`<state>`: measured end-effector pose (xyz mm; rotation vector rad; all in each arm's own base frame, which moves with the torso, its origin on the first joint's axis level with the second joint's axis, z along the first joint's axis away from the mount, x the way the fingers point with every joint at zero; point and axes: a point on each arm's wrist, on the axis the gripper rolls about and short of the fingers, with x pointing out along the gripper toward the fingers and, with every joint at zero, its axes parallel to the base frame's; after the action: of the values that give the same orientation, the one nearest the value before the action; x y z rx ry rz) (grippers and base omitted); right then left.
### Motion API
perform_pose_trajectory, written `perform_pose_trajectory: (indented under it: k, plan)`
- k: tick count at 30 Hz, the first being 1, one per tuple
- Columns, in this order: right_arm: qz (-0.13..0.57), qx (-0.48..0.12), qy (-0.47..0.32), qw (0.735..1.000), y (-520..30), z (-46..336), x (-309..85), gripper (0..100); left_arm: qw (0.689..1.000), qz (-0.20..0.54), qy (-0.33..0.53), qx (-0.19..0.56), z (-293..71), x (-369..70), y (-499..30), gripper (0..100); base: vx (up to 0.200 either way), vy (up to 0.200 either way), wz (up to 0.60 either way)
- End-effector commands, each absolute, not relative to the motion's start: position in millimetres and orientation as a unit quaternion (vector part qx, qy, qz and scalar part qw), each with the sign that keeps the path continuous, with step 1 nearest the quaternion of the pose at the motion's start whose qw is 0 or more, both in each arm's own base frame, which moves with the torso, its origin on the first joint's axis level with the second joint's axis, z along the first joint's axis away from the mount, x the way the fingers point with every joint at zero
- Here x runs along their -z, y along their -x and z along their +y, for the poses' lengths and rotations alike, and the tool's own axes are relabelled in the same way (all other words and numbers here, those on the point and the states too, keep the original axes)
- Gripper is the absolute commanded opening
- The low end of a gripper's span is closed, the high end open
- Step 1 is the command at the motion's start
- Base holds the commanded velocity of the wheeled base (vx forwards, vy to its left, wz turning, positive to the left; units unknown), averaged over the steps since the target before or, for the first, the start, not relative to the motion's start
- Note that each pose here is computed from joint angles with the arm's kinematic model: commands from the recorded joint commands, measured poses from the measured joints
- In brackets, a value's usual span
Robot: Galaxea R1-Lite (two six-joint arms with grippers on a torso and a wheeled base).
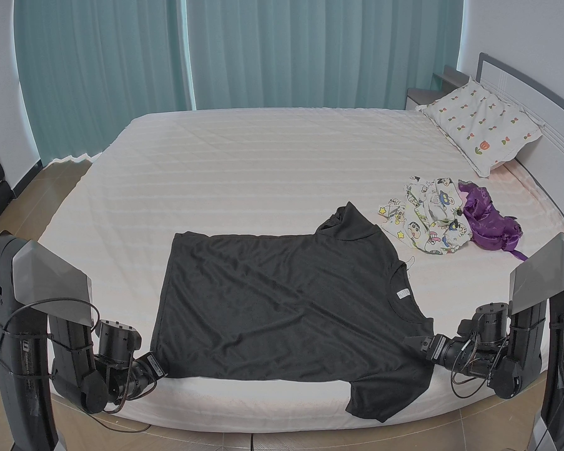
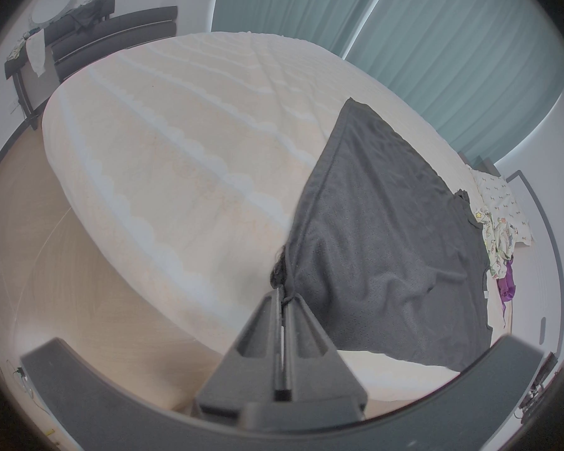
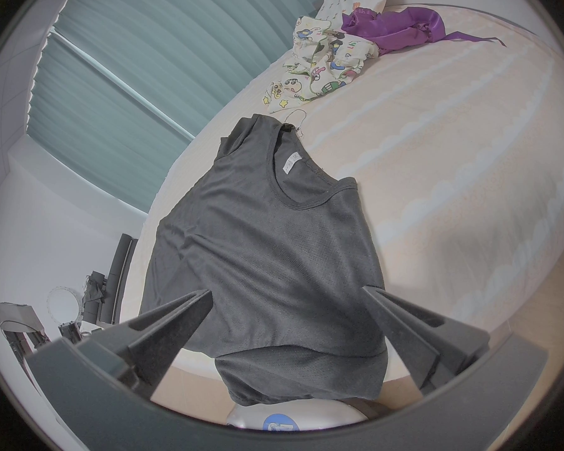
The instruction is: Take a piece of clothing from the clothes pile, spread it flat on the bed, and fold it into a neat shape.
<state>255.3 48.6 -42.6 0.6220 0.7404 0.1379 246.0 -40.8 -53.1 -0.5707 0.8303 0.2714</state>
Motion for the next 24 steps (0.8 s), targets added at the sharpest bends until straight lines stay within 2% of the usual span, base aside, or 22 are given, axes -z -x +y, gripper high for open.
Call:
perform_pose_trajectory:
  k: [1, 12, 20, 24]
  plan:
    - [0.353, -0.069, -0.299, 0.884, -256.1, 49.4, 43.1, 100, 0.864, 0.4, 0.273, -0.135, -38.4, 52.7, -241.8, 0, 0.0, 0.0, 0.0]
    - [0.356, -0.06, -0.288, 0.887, -266.6, 48.0, 53.6, 100, 0.86, 0.404, 0.282, -0.134, -35.2, 50.5, -233.6, 0, 0.0, 0.0, 0.0]
    - [0.347, -0.036, -0.291, 0.891, -265.7, 35.1, 46.6, 100, 0.858, 0.406, 0.287, -0.129, -34.1, 50.2, -233.4, 0, 0.0, 0.0, 0.0]
    - [0.364, -0.028, -0.291, 0.884, -258.4, 33.1, 51.0, 100, 0.858, 0.407, 0.287, -0.128, -34.2, 50.2, -233.4, 0, 0.0, 0.0, 0.0]
